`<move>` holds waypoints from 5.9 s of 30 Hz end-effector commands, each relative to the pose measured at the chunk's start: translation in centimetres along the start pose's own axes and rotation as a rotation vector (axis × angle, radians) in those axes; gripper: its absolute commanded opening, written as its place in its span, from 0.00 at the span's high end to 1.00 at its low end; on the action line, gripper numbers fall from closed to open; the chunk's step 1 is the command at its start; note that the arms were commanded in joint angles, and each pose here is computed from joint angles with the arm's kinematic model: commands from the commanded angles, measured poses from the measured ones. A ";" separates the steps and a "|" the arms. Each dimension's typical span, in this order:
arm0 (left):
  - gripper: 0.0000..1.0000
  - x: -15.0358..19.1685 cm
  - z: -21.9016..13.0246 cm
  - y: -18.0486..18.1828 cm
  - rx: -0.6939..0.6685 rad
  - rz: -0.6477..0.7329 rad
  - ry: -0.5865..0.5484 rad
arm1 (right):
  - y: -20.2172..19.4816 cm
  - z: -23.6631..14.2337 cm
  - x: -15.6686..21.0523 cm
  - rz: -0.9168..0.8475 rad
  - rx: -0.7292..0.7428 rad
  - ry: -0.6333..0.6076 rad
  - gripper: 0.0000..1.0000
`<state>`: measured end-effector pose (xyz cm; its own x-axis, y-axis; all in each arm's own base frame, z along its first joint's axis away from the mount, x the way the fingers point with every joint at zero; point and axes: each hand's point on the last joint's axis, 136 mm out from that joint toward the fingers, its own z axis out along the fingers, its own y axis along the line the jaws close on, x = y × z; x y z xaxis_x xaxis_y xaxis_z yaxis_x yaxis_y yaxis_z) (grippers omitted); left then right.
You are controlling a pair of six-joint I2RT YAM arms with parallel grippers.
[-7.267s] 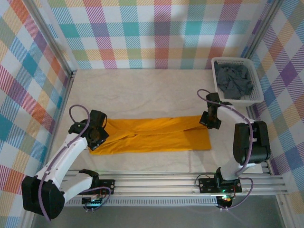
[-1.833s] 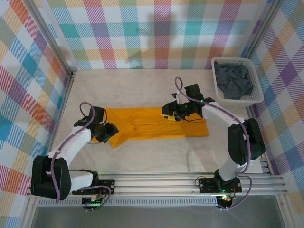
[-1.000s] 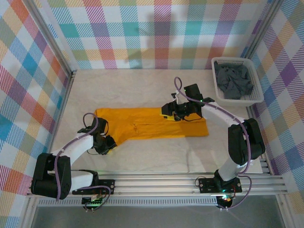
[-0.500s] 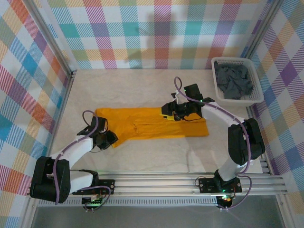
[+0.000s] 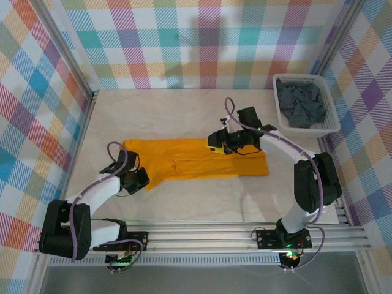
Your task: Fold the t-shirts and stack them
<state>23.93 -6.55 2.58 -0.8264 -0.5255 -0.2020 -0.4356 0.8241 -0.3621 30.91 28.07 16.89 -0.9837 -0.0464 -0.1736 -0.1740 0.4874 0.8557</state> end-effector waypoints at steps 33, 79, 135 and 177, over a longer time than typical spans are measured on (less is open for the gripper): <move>0.86 -9.0 -1.1 2.4 -0.287 0.130 -0.155 | 0.3 -0.3 1.1 -0.020 -0.001 0.015 0.50; 0.92 -19.2 12.9 -12.3 -0.166 -0.154 0.024 | -20.2 -6.7 7.1 0.331 1.005 0.242 0.70; 0.54 14.9 -0.1 -9.7 0.145 0.200 0.559 | -13.0 0.8 22.2 0.494 0.577 0.332 0.58; 1.00 0.2 -2.9 -22.0 0.329 0.012 0.160 | -6.7 -4.4 3.8 0.570 0.419 -0.084 1.00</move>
<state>28.16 -25.11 12.96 -0.9332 -0.3587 -0.0231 -0.2618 0.7223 -0.6401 25.25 21.29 12.69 -0.8982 0.3643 0.2460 0.4378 0.6914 0.5747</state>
